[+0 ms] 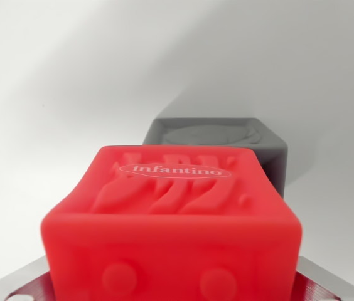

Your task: Destack cube

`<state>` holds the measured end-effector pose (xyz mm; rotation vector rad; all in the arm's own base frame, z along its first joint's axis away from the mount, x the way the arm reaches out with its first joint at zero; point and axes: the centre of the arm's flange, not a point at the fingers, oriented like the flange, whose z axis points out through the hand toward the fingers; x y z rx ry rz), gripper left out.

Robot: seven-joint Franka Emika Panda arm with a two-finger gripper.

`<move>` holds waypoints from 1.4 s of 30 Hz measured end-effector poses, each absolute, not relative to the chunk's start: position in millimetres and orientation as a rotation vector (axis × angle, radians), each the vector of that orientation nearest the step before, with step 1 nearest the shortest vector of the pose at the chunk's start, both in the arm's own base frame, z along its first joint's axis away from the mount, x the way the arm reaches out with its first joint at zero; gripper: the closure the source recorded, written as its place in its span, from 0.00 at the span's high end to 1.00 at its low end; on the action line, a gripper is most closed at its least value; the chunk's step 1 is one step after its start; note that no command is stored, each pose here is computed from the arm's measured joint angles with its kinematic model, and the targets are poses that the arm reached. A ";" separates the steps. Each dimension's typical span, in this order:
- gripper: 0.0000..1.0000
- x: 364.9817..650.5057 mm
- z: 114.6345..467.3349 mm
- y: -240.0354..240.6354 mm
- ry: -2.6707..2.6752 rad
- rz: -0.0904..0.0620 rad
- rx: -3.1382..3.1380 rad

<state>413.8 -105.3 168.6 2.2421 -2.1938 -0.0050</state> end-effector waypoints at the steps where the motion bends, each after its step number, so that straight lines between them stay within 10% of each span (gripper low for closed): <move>1: 0.00 413.9 168.7 -105.3 -2.194 -0.005 2.242; 42: 0.00 414.8 244.0 -105.0 -2.197 0.003 2.249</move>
